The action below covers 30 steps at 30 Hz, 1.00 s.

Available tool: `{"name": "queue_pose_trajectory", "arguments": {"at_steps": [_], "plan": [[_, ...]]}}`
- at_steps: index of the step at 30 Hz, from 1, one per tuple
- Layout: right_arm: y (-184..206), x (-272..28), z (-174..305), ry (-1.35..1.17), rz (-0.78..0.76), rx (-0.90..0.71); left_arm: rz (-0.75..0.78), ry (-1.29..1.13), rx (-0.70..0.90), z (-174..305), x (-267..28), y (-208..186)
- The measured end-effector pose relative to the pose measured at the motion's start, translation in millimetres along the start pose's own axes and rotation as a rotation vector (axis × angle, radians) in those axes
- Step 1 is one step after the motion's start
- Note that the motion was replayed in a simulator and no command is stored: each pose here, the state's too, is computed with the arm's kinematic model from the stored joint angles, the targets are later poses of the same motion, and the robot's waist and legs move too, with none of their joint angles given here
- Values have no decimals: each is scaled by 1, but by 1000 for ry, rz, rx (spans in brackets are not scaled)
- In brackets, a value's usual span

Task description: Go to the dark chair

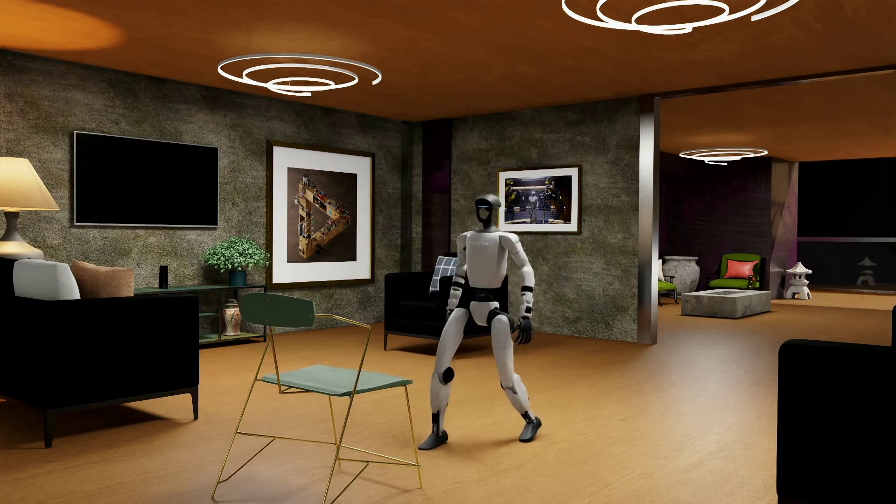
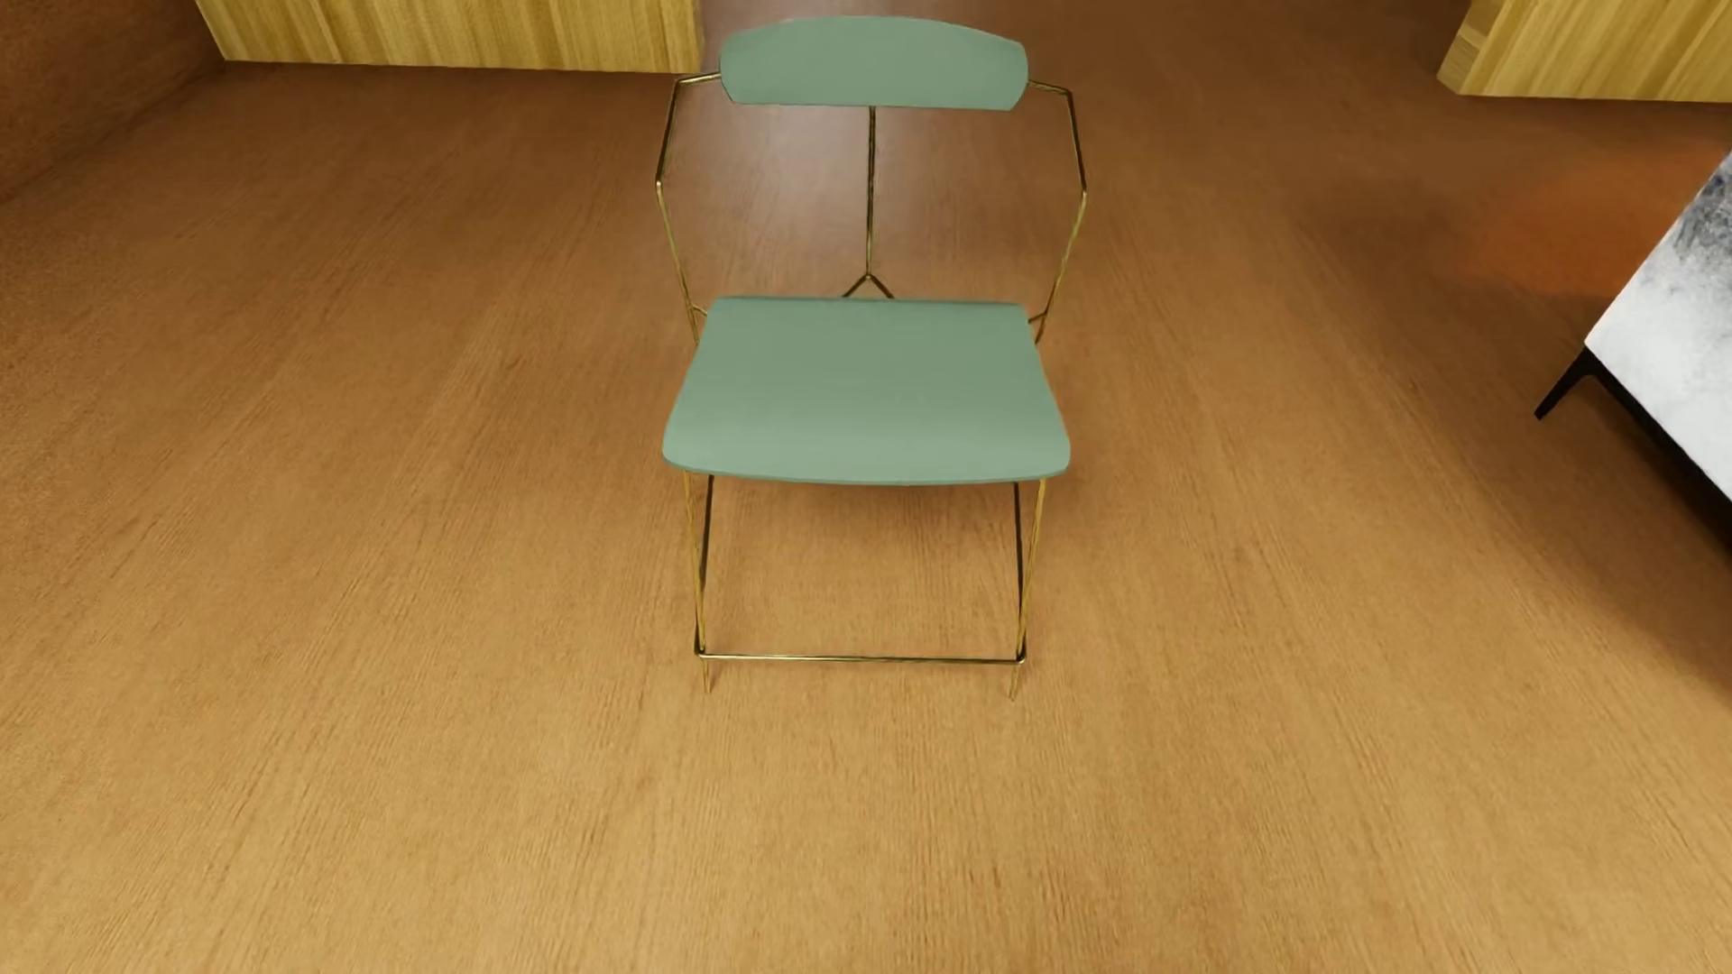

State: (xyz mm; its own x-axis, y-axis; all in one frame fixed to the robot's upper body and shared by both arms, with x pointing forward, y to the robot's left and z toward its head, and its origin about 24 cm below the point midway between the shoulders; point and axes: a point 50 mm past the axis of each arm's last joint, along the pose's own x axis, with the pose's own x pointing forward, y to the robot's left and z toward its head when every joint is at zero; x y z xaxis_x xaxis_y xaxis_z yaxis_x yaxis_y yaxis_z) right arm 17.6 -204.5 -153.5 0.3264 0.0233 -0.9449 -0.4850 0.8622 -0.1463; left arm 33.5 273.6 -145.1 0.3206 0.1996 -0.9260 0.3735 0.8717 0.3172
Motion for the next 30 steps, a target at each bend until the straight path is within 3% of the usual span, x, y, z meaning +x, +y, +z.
{"name": "queue_pose_trajectory", "arguments": {"at_steps": [4,10,14,18,20,23,27,30], "plan": [[0,2,-11,59,26,-78,14,-54,-65,17,3,-1],[-78,3,19,-7,-170,-106,3,-284,-50,78,1,-3],[-127,-4,58,-124,-316,-68,-11,-266,-34,72,1,-7],[-152,-16,109,-293,-382,-115,-96,-113,30,35,4,-35],[-147,-14,112,-318,-379,-68,-152,-56,113,24,5,-50],[-97,7,69,-179,-262,49,-128,-67,112,31,8,-41],[-7,15,8,59,2,-61,-50,-208,4,70,9,-19],[19,6,-26,172,58,-32,-25,-279,-34,90,8,-11]]}}
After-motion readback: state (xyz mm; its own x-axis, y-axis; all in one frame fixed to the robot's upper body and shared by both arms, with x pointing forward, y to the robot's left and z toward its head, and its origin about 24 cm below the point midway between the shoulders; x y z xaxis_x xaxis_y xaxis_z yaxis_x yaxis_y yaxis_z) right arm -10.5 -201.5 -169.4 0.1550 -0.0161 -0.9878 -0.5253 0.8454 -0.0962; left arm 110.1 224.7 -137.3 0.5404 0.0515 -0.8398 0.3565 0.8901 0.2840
